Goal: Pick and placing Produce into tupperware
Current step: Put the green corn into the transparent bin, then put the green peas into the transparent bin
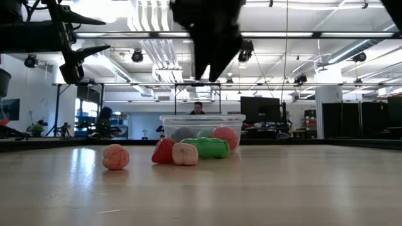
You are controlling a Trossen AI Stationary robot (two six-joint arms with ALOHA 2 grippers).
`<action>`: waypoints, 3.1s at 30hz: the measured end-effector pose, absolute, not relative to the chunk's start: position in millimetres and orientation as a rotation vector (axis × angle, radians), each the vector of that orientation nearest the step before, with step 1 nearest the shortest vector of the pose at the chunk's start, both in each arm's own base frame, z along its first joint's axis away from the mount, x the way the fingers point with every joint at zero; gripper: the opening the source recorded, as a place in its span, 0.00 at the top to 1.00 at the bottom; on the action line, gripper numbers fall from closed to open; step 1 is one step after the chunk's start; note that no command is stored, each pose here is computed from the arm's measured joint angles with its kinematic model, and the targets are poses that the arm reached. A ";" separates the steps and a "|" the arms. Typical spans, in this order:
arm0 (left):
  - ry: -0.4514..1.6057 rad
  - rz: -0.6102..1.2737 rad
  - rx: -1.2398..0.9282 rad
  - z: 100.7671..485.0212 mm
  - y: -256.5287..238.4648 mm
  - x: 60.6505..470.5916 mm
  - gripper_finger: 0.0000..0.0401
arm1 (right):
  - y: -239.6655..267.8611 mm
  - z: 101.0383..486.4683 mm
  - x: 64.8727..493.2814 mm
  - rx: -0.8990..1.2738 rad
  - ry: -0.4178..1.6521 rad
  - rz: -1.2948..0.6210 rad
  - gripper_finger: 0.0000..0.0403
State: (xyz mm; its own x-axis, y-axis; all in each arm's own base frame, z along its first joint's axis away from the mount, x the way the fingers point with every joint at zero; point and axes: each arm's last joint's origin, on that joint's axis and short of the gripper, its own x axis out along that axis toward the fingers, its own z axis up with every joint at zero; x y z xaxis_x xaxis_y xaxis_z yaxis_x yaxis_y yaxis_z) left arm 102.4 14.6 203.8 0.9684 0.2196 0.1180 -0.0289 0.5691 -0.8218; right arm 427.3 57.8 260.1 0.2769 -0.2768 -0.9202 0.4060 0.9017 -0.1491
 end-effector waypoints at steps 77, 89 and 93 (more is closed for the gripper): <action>-0.218 0.147 -0.956 204.2 14.7 102.3 0.50 | 74.1 164.6 430.7 -0.292 1.199 0.090 0.43; -0.218 0.147 -0.956 204.2 14.6 102.3 0.50 | 52.3 150.7 429.1 -0.189 1.299 0.095 0.43; -0.218 0.147 -0.956 204.2 14.6 102.3 0.50 | 53.5 150.0 428.9 -0.171 1.302 0.116 0.43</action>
State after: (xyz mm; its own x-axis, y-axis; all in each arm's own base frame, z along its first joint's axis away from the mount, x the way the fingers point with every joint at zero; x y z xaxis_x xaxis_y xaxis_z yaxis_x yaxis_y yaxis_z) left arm 102.3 14.6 204.2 0.9682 0.2198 0.1192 -0.0280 0.5692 -0.8218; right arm 428.9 53.5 150.0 0.2623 -0.0113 -0.9649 -0.1812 0.9816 -0.0607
